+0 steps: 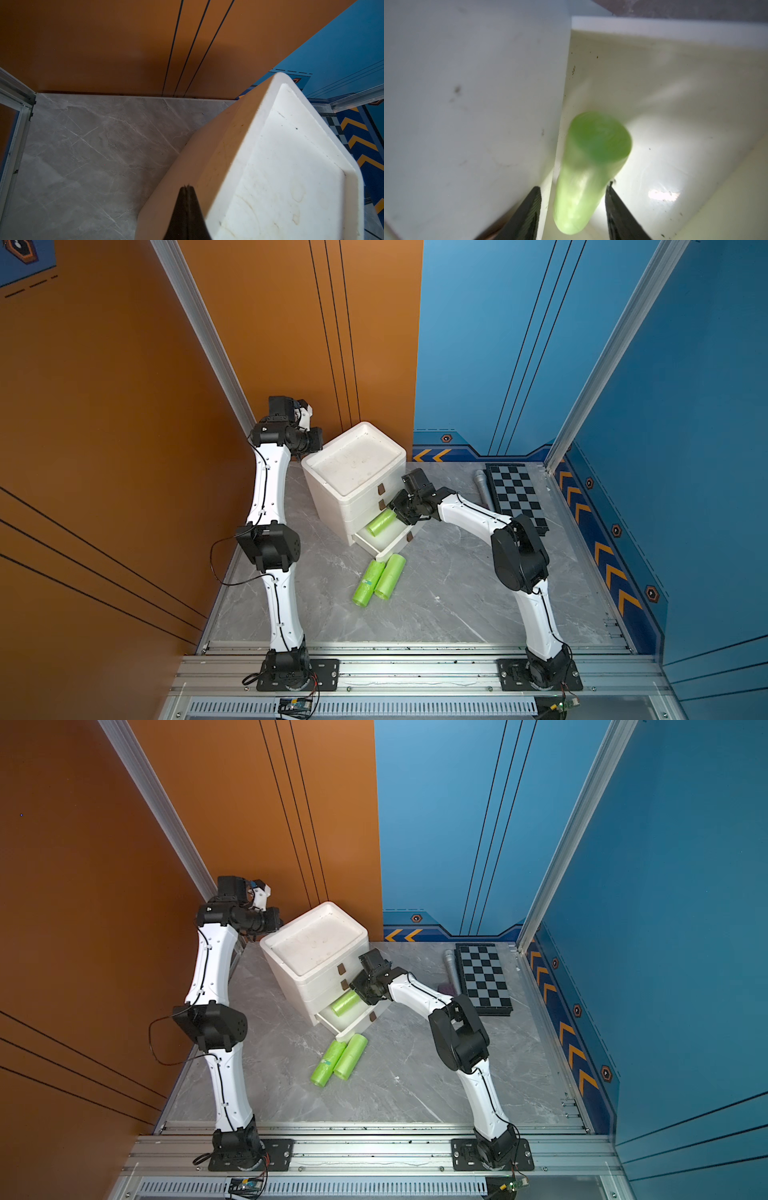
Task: Sort the rolls of trash bags by color and place them into the drawer
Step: Place the roll of trash bags in the drawer.
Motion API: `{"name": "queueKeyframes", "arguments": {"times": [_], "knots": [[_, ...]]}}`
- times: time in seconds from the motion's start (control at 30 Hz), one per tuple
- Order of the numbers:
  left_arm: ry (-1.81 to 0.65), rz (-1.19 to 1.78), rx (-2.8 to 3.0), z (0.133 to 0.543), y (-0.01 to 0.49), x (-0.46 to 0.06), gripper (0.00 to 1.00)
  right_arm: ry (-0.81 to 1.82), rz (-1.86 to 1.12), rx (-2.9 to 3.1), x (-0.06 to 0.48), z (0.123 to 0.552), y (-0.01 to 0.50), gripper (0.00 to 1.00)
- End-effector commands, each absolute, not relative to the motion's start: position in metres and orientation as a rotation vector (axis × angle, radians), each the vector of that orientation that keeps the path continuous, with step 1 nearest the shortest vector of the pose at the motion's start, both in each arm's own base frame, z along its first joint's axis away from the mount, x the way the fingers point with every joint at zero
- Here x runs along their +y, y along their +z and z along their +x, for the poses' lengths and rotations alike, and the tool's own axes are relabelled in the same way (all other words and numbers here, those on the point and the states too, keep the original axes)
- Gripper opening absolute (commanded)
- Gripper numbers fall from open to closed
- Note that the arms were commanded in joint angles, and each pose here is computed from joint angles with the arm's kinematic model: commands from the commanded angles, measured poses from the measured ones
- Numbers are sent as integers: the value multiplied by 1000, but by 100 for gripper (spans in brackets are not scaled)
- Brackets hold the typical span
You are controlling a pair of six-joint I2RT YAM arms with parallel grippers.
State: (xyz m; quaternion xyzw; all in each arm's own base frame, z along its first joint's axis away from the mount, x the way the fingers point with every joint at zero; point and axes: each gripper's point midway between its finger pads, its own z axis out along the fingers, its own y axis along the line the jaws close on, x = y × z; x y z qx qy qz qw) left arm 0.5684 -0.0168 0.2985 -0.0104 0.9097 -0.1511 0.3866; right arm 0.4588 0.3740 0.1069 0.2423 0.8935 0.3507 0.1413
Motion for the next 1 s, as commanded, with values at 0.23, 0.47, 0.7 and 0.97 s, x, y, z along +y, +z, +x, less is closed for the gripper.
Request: {"name": "queueKeyframes", "arguments": {"times": [0.23, 0.47, 0.7, 0.97], "knots": [[-512, 20, 2465, 543, 268, -46, 3, 1063, 627, 2529, 375, 448, 135, 51], [-512, 19, 2470, 543, 266, -47, 3, 1002, 543, 2544, 344, 395, 154, 54], [-522, 21, 2469, 543, 267, -48, 3, 829, 410, 2658, 341, 322, 123, 56], [-531, 32, 2473, 538, 269, -52, 3, 729, 367, 2786, 362, 289, 69, 57]]}}
